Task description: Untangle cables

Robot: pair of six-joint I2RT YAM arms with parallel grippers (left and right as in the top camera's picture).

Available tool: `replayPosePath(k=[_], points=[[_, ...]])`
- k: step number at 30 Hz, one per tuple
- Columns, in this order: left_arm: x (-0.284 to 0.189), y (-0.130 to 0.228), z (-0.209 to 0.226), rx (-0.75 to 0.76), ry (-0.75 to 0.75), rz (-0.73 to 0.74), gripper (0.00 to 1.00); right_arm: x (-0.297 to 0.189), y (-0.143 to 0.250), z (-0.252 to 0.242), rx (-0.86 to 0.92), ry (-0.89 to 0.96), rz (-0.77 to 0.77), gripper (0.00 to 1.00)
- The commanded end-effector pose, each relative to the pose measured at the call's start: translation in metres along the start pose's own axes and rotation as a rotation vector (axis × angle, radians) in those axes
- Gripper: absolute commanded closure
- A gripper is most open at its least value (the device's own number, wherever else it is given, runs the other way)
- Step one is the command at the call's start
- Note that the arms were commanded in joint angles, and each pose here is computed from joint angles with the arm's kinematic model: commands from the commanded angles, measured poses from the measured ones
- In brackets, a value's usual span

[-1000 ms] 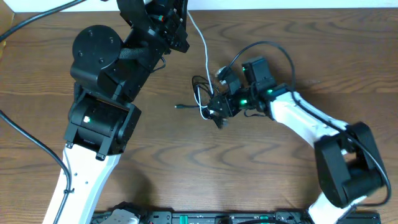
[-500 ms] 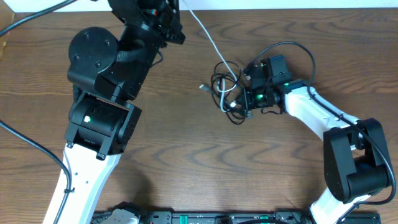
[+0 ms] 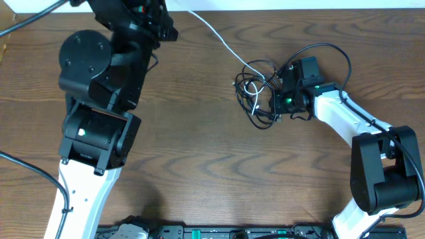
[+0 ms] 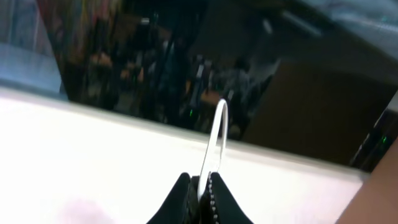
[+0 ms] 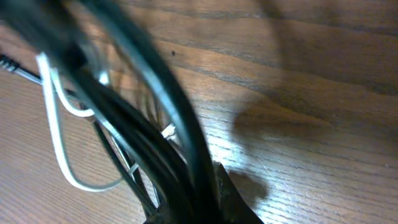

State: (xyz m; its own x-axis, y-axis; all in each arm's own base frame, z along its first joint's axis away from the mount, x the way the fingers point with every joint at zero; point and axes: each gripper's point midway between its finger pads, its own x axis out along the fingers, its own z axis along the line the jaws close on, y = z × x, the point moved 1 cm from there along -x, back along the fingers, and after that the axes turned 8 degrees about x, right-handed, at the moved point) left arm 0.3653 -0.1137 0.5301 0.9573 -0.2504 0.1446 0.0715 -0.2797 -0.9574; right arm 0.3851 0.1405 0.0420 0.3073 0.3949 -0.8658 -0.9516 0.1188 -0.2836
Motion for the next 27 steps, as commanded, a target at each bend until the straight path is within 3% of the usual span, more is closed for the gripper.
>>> replayPosePath(k=[1, 8, 10, 12, 15, 27], points=[[0.005, 0.021, -0.003, 0.012, 0.036, 0.086, 0.92, -0.002, 0.001, 0.002, 0.008, -0.016, 0.004, 0.95], [0.028, 0.120, -0.013, 0.004, 0.110, 0.409, 0.92, -0.002, 0.005, 0.006, -0.002, -0.037, 0.021, 0.95], [0.035, 0.148, -0.016, 0.001, 0.120, 0.489, 0.87, -0.002, 0.007, 0.008, -0.001, -0.048, 0.029, 0.95], [0.041, 0.179, -0.016, 0.000, 0.119, 0.572, 0.62, -0.002, 0.008, 0.007, 0.000, -0.046, 0.034, 0.95], [0.045, 0.215, -0.015, 0.003, 0.108, 0.672, 0.02, -0.002, 0.010, 0.006, -0.003, -0.043, 0.041, 0.95], [-0.002, 0.314, 0.001, -0.019, 0.014, 1.090, 0.01, -0.002, 0.010, 0.006, -0.002, -0.042, 0.043, 0.93]])
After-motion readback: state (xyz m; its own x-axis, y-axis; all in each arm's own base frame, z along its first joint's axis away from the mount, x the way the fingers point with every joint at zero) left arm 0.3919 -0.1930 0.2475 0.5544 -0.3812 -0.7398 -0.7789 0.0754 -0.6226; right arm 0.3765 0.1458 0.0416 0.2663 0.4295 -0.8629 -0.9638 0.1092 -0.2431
